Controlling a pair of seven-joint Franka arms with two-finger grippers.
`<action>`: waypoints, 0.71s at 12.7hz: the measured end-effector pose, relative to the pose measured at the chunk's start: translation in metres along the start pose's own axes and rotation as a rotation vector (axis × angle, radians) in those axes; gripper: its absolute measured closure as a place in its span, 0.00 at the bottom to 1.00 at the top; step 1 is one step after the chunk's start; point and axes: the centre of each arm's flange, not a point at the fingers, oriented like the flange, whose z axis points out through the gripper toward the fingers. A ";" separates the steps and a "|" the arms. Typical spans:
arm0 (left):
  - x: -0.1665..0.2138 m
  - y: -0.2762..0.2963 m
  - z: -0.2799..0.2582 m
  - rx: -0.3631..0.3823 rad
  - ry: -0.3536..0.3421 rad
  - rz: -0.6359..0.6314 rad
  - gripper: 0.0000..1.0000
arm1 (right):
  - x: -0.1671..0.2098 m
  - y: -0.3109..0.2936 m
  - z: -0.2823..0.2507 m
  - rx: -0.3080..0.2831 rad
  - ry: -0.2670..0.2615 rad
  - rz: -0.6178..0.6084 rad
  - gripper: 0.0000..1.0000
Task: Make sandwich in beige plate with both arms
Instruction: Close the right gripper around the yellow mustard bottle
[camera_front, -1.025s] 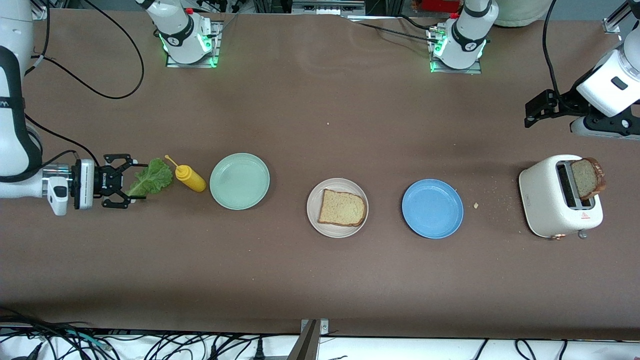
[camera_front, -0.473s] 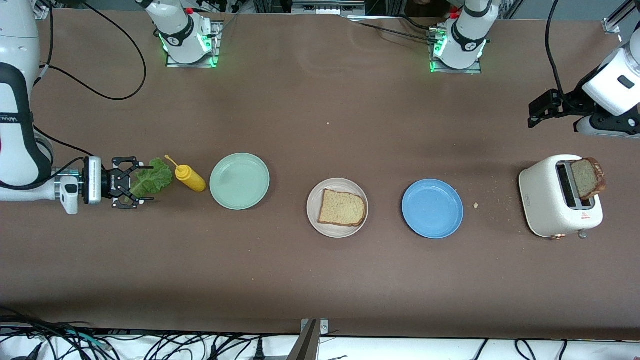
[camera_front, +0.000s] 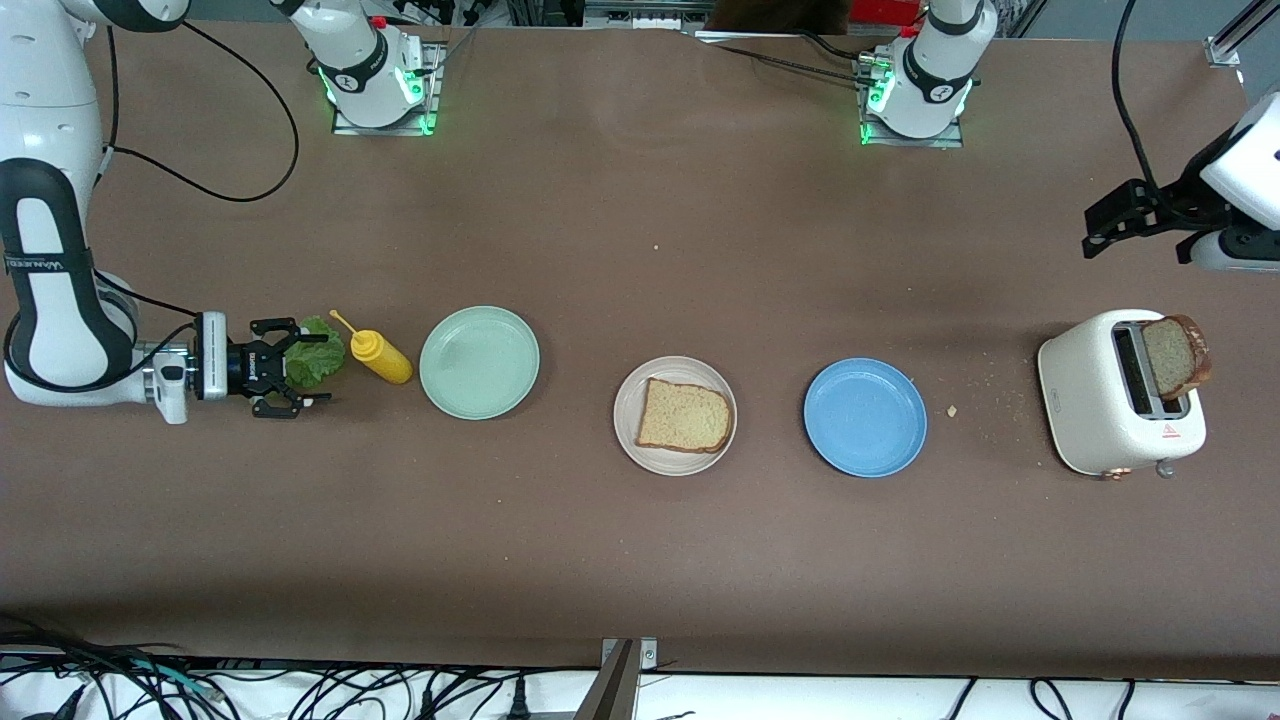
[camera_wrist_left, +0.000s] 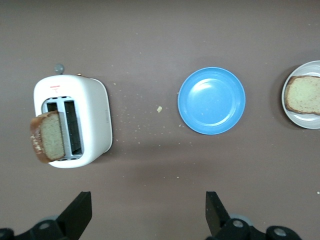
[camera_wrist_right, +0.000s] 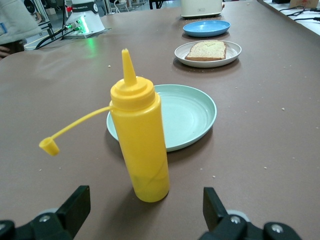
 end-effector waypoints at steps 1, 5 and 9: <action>0.000 -0.002 0.000 0.000 -0.001 -0.003 0.00 | -0.003 0.000 0.004 -0.003 0.012 -0.003 0.00; 0.005 0.001 0.009 -0.001 -0.017 0.002 0.00 | -0.010 0.000 0.025 -0.004 0.063 -0.029 0.00; 0.006 0.016 0.014 -0.006 -0.036 0.030 0.00 | -0.007 0.002 0.040 0.000 0.097 -0.045 0.00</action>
